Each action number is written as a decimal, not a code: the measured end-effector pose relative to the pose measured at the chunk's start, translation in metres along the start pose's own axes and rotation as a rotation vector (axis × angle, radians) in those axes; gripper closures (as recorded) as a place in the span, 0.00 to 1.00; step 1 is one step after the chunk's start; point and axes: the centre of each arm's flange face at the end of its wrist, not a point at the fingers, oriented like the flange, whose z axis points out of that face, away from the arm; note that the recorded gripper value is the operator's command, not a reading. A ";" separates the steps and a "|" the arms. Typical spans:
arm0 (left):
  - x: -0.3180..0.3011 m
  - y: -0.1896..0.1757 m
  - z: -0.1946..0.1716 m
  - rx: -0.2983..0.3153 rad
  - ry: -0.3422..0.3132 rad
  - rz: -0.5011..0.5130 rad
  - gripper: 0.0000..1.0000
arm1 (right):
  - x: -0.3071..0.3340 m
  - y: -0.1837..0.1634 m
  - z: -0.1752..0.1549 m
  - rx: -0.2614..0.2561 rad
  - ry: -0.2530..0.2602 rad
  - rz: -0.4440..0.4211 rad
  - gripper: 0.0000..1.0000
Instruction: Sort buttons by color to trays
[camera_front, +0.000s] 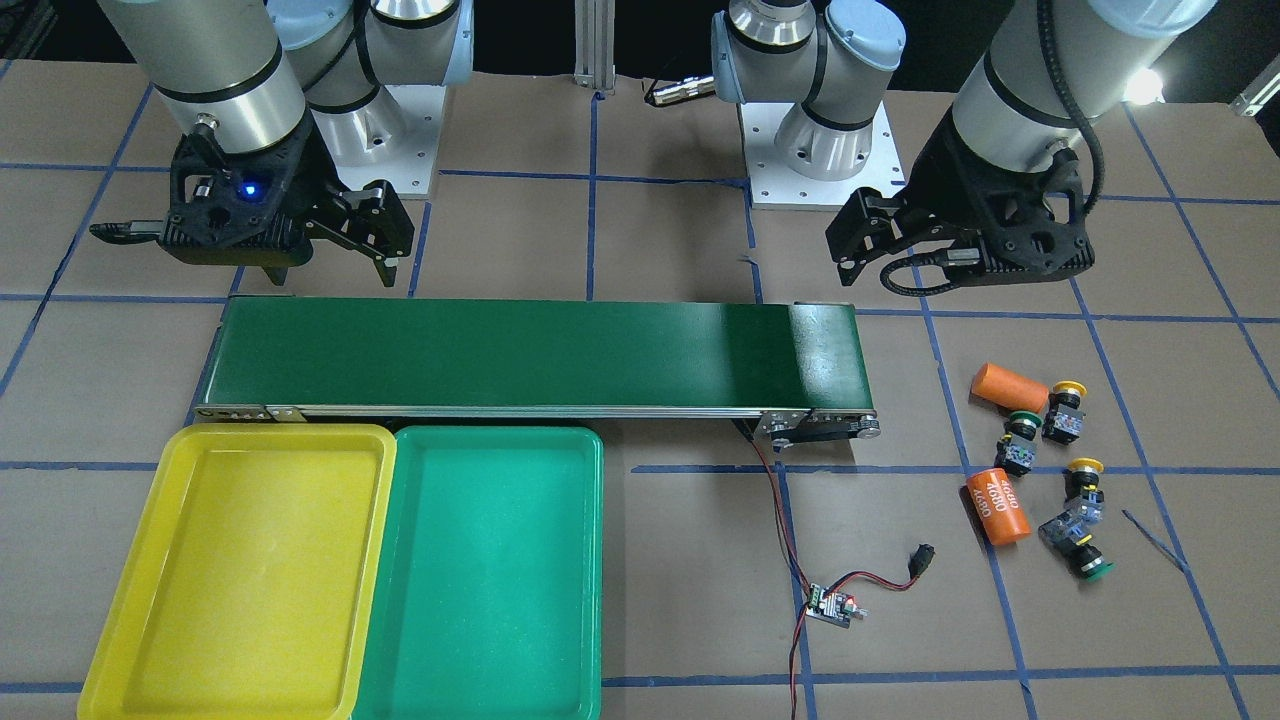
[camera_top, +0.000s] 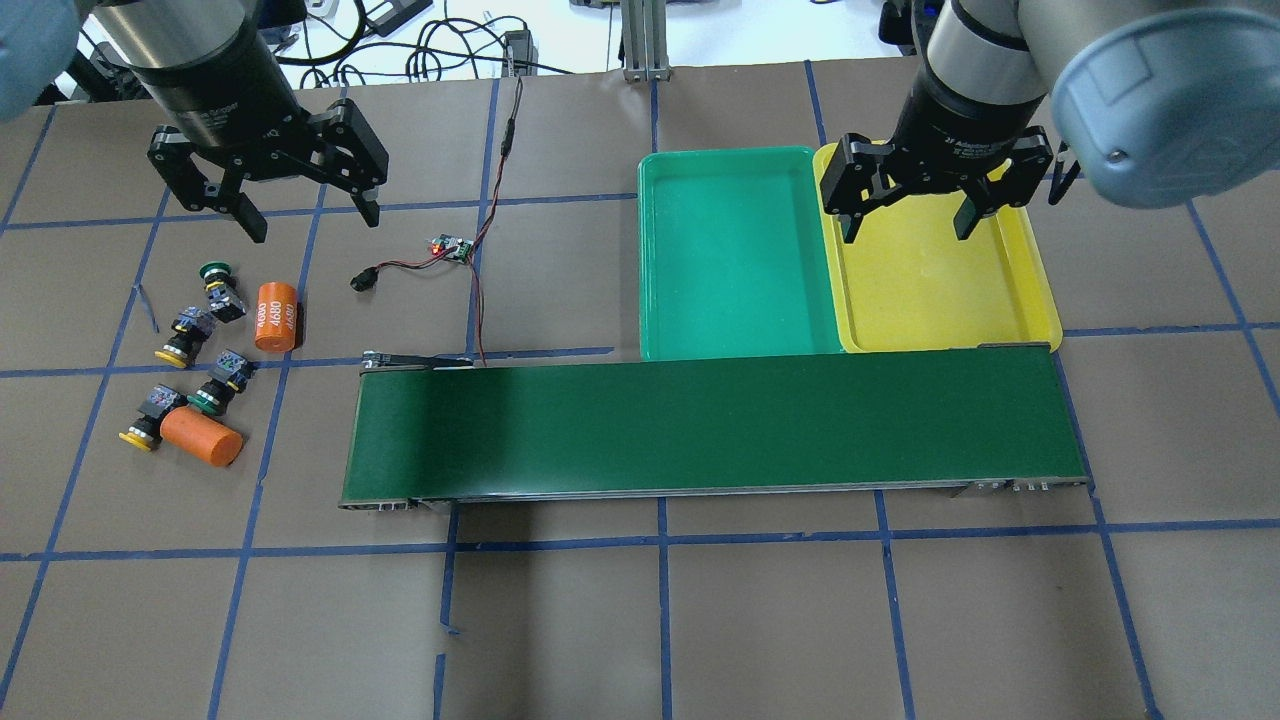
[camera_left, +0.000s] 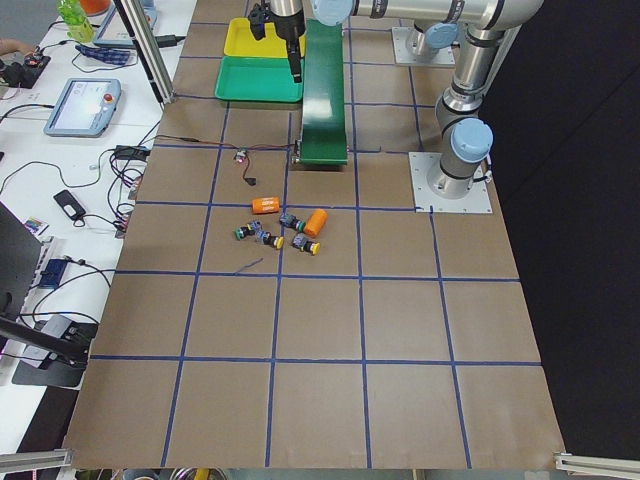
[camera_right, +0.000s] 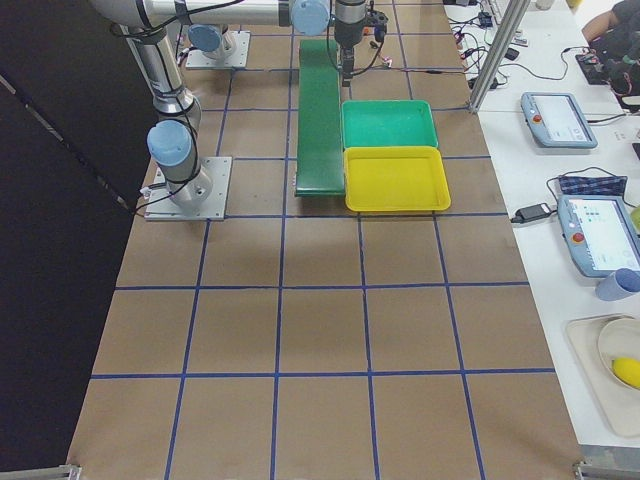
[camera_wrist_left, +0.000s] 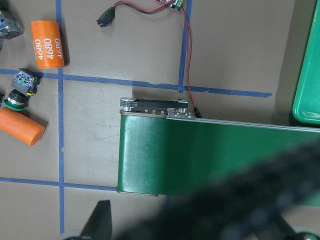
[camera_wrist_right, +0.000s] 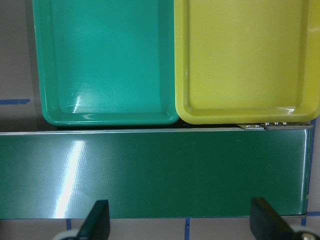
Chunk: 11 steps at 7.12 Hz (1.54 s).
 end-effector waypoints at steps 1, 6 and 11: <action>-0.001 -0.001 0.002 -0.003 0.000 0.001 0.00 | 0.000 0.000 0.000 0.000 0.000 0.000 0.00; -0.100 -0.084 0.079 0.009 0.010 0.123 0.00 | 0.000 0.000 0.000 0.000 0.000 0.000 0.00; -0.173 -0.120 0.162 0.026 0.003 0.654 0.00 | 0.000 0.000 0.000 0.000 0.000 0.000 0.00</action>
